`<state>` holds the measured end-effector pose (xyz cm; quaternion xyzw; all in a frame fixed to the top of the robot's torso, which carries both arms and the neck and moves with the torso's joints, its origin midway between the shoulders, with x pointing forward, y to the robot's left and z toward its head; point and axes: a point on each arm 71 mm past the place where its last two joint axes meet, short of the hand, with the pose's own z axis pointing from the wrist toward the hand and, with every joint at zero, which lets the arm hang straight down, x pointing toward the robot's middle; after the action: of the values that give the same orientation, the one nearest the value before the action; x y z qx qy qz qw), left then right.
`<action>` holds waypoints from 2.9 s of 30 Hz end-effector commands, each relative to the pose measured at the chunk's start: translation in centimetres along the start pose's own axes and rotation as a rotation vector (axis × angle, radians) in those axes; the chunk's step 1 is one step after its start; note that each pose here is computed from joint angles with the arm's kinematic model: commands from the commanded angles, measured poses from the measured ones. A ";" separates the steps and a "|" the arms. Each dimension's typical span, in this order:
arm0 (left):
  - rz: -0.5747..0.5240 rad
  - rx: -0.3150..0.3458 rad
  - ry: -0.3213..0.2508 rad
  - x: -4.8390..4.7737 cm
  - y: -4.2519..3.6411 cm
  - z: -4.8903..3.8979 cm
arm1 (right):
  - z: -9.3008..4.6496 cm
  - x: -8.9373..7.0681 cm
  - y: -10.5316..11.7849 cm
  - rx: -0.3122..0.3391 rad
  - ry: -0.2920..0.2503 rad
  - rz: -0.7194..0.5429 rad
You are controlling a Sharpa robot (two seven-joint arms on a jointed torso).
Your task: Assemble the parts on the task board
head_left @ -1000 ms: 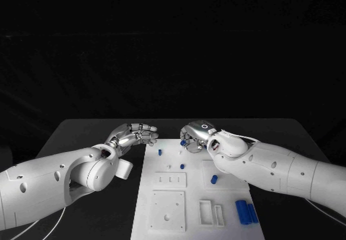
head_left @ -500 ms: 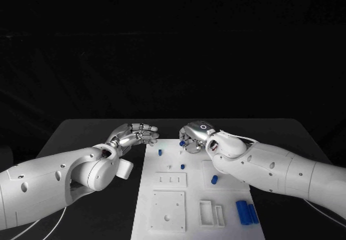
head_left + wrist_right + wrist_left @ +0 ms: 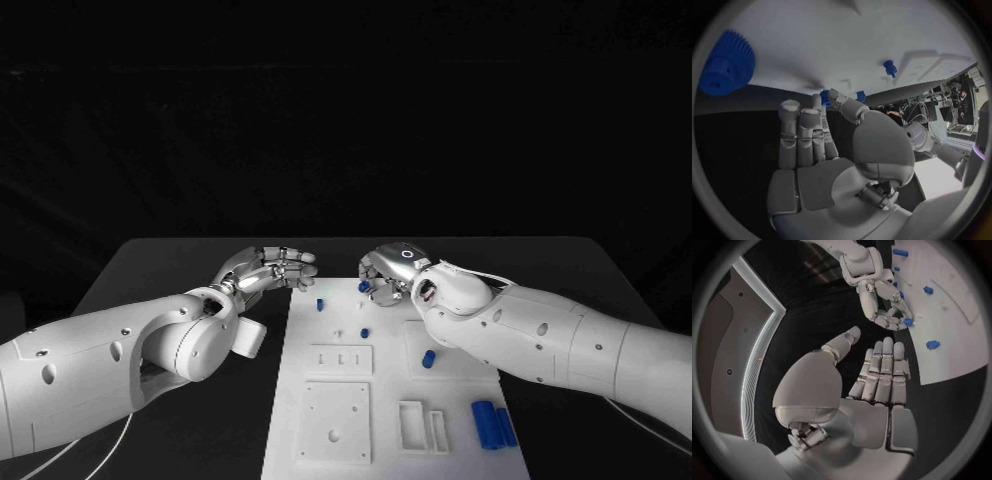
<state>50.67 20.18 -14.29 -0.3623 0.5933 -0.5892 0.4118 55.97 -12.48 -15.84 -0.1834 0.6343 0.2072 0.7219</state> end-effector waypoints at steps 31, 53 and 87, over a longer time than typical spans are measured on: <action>-0.003 0.015 0.008 -0.42 -0.15 0.17 | -4.0 -3.8 -6.7 0.117 0.002 0.270; -0.001 0.009 0.000 -0.96 -0.06 0.10 | -4.7 -2.6 -9.9 0.220 0.159 0.223; 0.001 0.005 -0.006 -1.29 0.03 0.16 | -4.8 -1.6 -9.6 0.205 0.147 0.257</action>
<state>51.36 21.54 -14.39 -0.3680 0.5911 -0.5812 0.4212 57.06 -23.42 -14.44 -0.0420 0.7212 0.2104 0.6586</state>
